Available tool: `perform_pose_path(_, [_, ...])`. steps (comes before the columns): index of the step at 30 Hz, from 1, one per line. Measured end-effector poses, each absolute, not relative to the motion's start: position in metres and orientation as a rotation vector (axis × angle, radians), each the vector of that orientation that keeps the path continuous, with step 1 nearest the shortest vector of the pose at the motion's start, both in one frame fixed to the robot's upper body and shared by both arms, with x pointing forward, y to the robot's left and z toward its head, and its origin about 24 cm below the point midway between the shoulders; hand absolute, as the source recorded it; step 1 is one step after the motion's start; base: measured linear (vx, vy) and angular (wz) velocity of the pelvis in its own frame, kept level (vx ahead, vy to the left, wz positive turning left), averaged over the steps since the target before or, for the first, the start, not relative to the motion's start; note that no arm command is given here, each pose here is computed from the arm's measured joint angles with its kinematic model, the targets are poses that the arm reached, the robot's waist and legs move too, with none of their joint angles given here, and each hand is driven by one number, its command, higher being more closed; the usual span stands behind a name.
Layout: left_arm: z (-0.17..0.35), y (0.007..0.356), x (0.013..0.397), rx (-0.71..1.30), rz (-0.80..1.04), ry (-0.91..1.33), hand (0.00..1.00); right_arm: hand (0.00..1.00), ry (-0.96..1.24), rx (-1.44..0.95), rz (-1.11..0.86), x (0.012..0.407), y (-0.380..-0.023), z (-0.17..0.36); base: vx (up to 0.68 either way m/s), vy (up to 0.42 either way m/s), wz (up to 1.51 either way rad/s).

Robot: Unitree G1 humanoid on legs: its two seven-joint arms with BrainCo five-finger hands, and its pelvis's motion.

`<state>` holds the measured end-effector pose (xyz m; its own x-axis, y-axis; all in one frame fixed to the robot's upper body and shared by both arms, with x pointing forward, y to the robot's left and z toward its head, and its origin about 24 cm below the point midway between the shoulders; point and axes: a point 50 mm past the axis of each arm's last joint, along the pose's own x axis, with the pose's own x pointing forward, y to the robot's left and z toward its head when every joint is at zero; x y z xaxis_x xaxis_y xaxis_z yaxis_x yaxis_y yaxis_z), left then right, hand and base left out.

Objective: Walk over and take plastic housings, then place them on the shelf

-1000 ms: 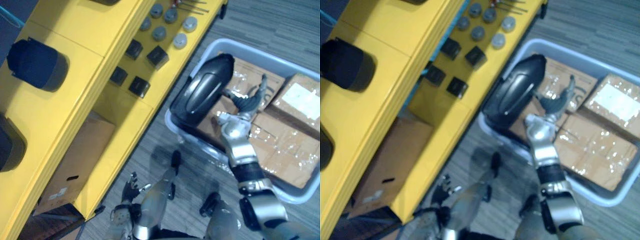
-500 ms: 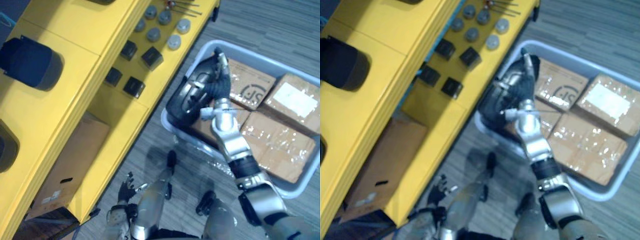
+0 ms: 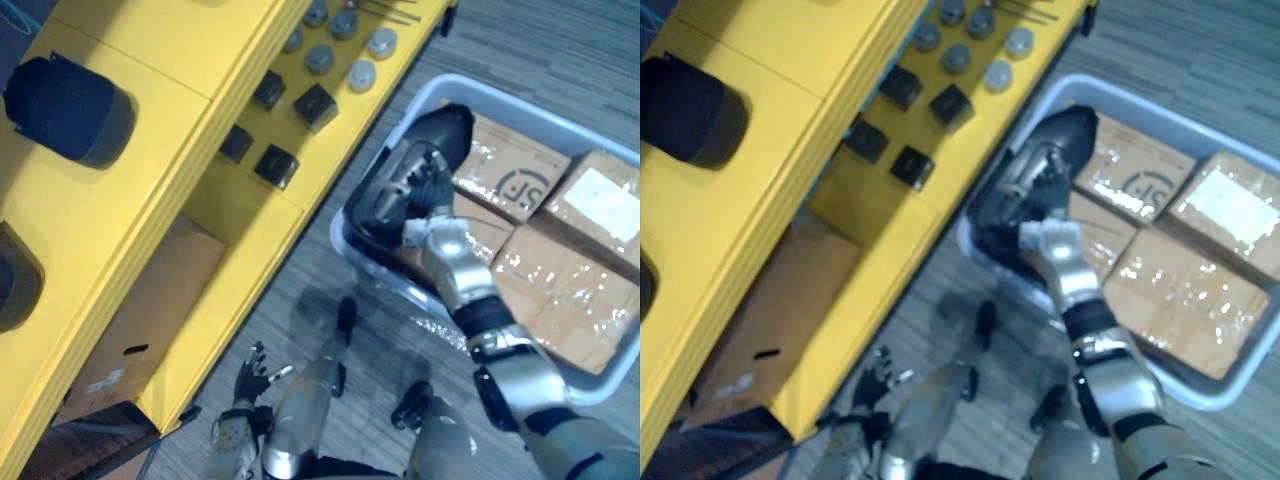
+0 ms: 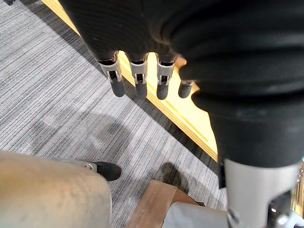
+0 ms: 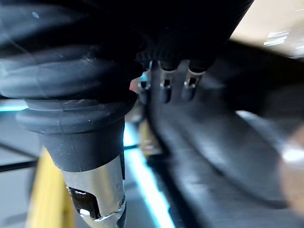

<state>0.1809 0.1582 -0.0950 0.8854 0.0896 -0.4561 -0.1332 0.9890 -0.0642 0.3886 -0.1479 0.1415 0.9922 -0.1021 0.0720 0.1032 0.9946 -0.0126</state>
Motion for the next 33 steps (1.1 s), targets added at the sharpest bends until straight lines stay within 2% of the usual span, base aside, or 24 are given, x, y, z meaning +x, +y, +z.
perform_pose_path(7, [-0.095, 0.158, 0.181, -0.092, 0.118, 0.471, 0.0, 0.0, -0.007, 0.037, -0.075, 0.391, -0.153, 0.13, -0.02, -0.042, 0.01])
perform_pose_path(18, [-0.095, 0.151, 0.186, -0.079, 0.088, 0.473, 0.0, 0.0, 0.078, 0.018, -0.327, 0.388, -0.189, 0.123, -0.01, -0.037, 0.0])
perform_pose_path(27, [-0.096, 0.156, 0.183, -0.087, 0.116, 0.49, 0.0, 0.0, 0.122, -0.083, -0.424, 0.371, -0.226, 0.12, 0.01, -0.039, -0.13])
perform_pose_path(30, [-0.096, 0.159, 0.182, -0.082, 0.121, 0.498, 0.0, 0.0, 0.127, -0.148, -0.375, 0.366, -0.244, 0.119, 0.0, -0.035, -0.04])
perform_pose_path(33, [-0.096, 0.17, 0.179, -0.077, 0.154, 0.504, 0.0, 0.0, 0.131, -0.187, -0.203, 0.367, -0.242, 0.119, 0.0, -0.063, -0.02])
